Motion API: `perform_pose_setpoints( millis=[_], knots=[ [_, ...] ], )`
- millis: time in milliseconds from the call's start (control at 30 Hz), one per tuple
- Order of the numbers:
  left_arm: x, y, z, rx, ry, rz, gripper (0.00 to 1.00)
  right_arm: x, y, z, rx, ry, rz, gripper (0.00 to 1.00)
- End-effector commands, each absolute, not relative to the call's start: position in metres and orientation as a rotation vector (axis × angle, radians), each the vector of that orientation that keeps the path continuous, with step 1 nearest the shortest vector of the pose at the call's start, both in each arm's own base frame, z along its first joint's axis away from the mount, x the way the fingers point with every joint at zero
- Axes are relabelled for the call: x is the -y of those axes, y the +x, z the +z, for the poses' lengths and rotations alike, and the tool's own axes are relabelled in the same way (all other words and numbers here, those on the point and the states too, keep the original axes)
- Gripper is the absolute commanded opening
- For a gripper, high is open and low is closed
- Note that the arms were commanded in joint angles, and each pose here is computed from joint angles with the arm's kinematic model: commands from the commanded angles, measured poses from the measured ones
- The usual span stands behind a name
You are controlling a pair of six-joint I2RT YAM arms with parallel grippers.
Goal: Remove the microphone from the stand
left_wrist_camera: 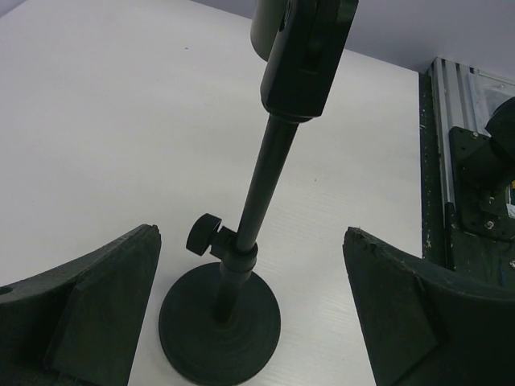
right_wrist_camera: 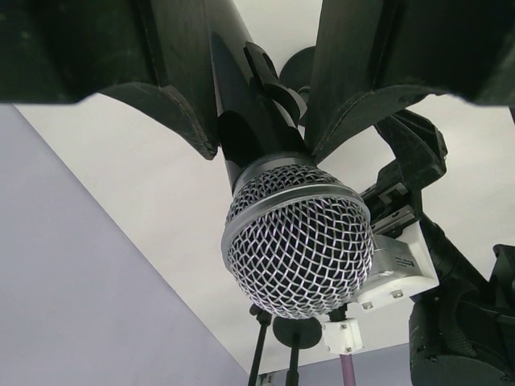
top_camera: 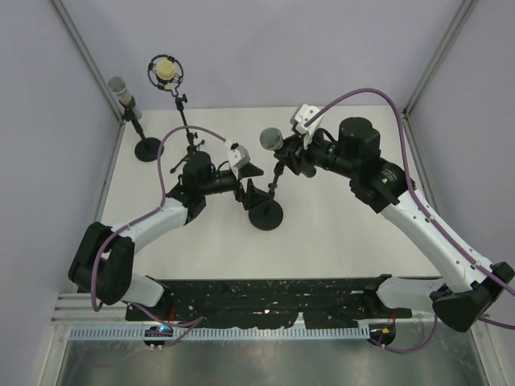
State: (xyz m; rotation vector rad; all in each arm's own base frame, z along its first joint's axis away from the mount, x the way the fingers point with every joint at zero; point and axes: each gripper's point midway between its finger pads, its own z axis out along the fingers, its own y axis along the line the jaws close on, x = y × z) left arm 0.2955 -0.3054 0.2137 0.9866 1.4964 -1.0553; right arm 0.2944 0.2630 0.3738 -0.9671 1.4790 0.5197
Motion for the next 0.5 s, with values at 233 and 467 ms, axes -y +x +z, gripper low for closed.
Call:
perform_pose_setpoints(
  millis=[233,467],
  knots=[
    [0.323,0.273,0.243,-1.331,1.094,-1.141,0.97,-0.281,0.265,0.403,-1.381,-0.985,0.651,0.42],
    [0.325,0.271,0.244,-1.335,1.109,-1.144,0.72,-0.286,0.250,0.407,-1.345,-1.037,0.720,0.44]
  ],
)
